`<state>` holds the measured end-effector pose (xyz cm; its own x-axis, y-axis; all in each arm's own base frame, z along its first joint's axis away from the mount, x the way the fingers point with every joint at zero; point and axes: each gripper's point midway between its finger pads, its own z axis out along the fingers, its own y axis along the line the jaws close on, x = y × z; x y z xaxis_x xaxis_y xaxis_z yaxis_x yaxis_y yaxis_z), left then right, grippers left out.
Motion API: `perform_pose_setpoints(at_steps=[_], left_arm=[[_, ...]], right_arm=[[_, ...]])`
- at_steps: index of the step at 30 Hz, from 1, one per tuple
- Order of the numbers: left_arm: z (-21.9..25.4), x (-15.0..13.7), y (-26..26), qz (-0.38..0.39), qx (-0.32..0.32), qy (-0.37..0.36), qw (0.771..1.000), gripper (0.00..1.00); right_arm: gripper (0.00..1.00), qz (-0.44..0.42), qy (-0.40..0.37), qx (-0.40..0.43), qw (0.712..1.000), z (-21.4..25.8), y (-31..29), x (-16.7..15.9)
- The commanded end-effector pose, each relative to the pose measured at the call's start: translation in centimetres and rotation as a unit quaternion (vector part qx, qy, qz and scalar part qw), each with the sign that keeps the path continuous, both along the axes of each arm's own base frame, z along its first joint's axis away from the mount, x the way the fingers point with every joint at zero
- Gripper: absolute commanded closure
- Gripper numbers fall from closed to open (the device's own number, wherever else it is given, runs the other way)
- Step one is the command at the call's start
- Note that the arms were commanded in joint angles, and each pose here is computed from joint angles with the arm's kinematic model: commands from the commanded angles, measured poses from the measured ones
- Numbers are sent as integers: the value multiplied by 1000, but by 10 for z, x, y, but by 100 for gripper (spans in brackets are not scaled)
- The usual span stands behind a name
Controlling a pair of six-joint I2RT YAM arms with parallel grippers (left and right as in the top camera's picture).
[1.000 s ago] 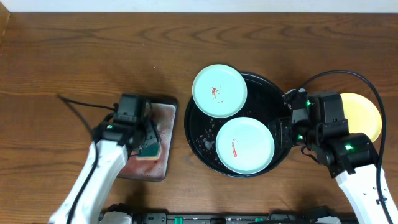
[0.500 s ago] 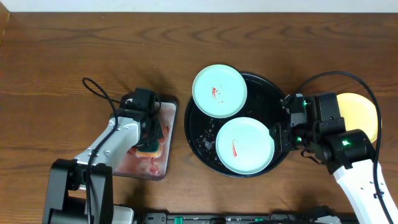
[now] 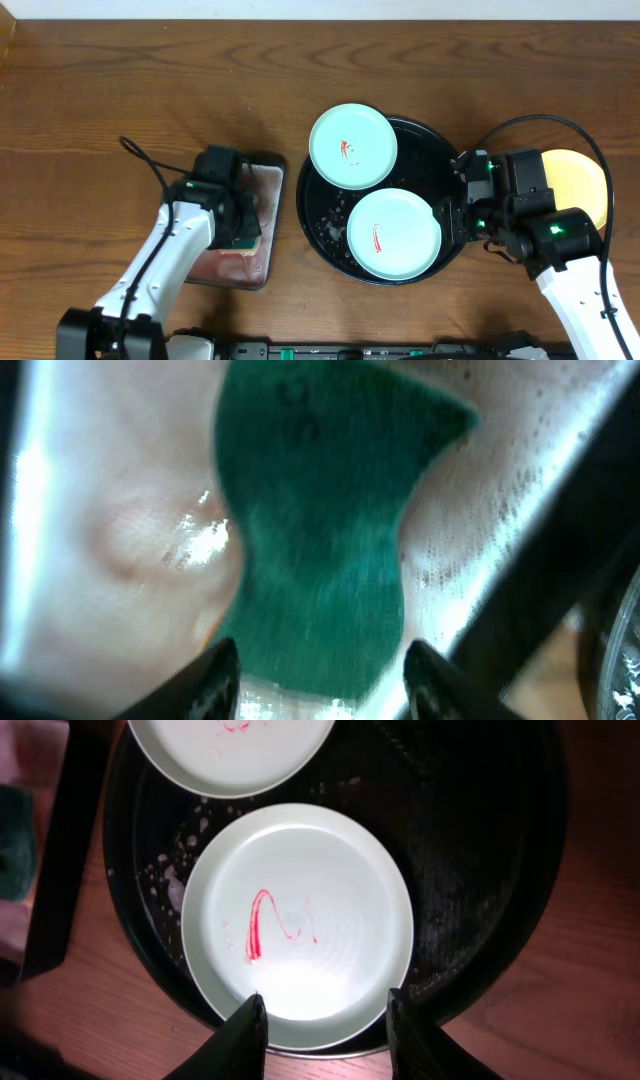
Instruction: Clean dirty plates on tray and stack at the side
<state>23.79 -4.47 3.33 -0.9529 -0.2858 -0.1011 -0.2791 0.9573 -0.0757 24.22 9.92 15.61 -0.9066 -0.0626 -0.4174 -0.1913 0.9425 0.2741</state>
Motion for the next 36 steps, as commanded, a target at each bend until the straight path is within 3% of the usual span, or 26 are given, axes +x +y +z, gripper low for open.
perform_pose_setpoints(at_steps=[1,3,4,5,11,12,13,16,23,28,30,31,32,36], left_arm=[[-34,-21,1,1,-2,34,999,55],[-46,-21,1,6,-2,38,999,72],[-50,-21,1,6,-1,44,999,87],[-51,-21,1,6,-1,45,999,92],[-34,-11,-1,6,-2,39,999,93],[-28,-8,-1,6,-2,36,999,90],[-19,-3,-2,6,-3,32,999,68],[8,9,-4,6,-5,18,1000,44],[14,12,9,9,32,5,999,41],[-19,5,15,20,47,22,998,53],[-35,3,7,22,25,30,999,71],[-39,2,5,22,20,35,999,86],[-40,2,4,21,18,39,999,92],[-37,3,4,19,18,36,999,93]], right_arm=[[63,4,-2,6,1000,4,4,0],[64,4,-2,5,1000,4,4,0],[64,4,-2,5,1000,4,4,0],[64,4,-2,5,1000,4,4,0],[64,4,-1,5,1000,4,4,0],[65,4,0,5,1000,4,4,-1],[65,4,0,5,1000,3,4,-1],[64,4,0,5,1000,3,4,-1],[64,4,0,5,1000,3,4,-1],[64,4,2,5,1000,3,4,-1],[64,-2,4,8,1000,3,4,-1],[64,-2,4,8,1000,3,4,-1],[64,-2,4,8,1000,3,4,-1],[67,-3,8,4,1000,2,3,-3]])
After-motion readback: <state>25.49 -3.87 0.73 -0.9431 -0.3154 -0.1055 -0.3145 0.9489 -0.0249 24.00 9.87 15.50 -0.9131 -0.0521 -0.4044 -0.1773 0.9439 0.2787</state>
